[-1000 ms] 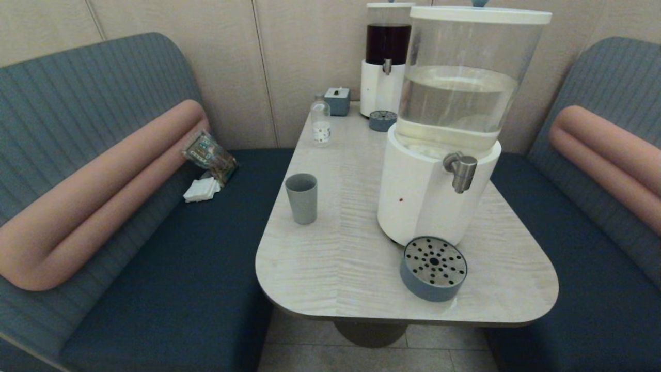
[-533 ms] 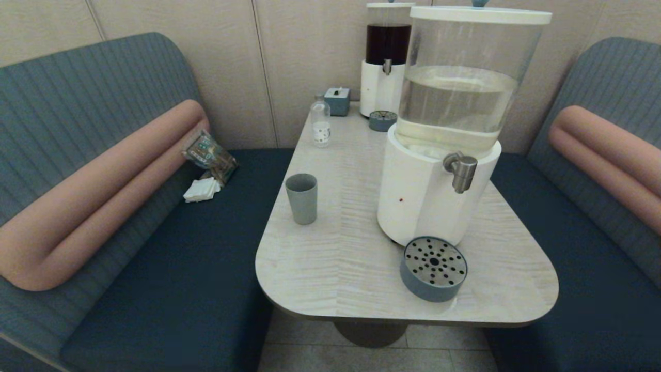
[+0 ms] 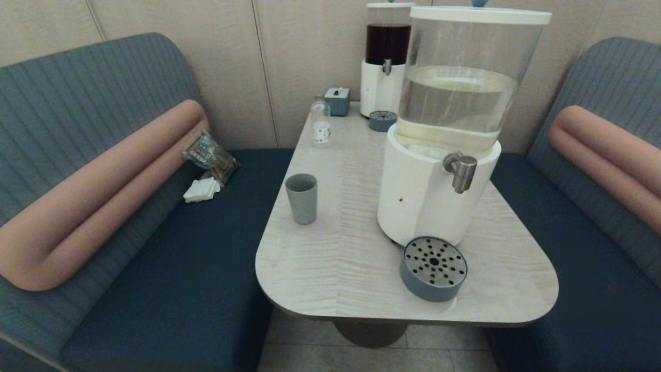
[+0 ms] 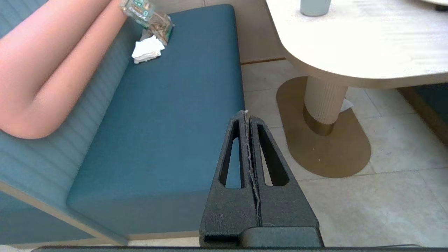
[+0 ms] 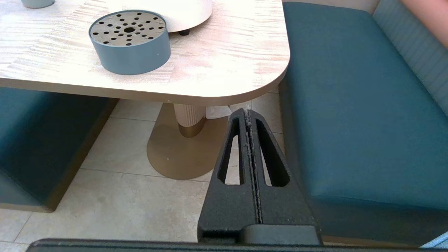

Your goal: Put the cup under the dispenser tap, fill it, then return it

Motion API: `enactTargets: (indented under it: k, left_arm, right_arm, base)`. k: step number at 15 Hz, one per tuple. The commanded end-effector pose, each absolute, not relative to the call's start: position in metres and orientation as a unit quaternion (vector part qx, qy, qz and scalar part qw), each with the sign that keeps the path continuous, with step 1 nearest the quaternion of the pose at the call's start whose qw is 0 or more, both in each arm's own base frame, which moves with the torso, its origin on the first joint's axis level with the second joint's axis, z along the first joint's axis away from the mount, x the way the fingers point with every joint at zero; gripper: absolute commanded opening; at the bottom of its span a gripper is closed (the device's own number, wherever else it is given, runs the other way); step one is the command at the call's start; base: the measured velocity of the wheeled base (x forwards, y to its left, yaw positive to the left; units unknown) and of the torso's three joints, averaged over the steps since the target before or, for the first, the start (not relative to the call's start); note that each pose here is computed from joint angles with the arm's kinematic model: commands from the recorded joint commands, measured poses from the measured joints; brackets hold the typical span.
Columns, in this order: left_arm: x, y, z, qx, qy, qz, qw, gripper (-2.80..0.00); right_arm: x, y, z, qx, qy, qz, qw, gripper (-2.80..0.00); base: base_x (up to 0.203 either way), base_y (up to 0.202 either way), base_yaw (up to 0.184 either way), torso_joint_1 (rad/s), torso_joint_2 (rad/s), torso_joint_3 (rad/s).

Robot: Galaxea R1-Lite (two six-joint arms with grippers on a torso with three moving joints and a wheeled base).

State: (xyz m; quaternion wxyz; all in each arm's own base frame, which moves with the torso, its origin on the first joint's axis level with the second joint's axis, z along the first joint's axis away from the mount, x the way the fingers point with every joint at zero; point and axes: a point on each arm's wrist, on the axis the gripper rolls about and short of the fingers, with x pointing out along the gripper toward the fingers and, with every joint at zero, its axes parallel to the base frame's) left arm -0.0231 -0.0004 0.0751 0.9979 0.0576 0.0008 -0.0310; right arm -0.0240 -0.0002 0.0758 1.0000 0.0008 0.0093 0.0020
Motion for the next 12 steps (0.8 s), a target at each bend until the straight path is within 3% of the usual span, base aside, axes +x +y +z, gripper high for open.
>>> enactTargets:
  k: [1, 12]
  left_arm:
    - [-0.0231, -0.0003, 0.0746, 0.051, 0.001, -0.029, 0.998, -2.80]
    - [-0.0231, -0.0003, 0.0747, 0.050, 0.001, -0.028, 0.998, -2.80]
  right_arm:
    - [-0.0239, -0.0002, 0.0761, 0.001, 0.010, 0.002, 1.000, -2.80]
    - [-0.0239, -0.0002, 0.0758, 0.001, 0.010, 0.002, 1.000, -2.80]
  base:
    - [0.000, 0.000, 0.000, 0.000, 0.00, 0.000]
    - [0.000, 0.000, 0.000, 0.000, 0.00, 0.000]
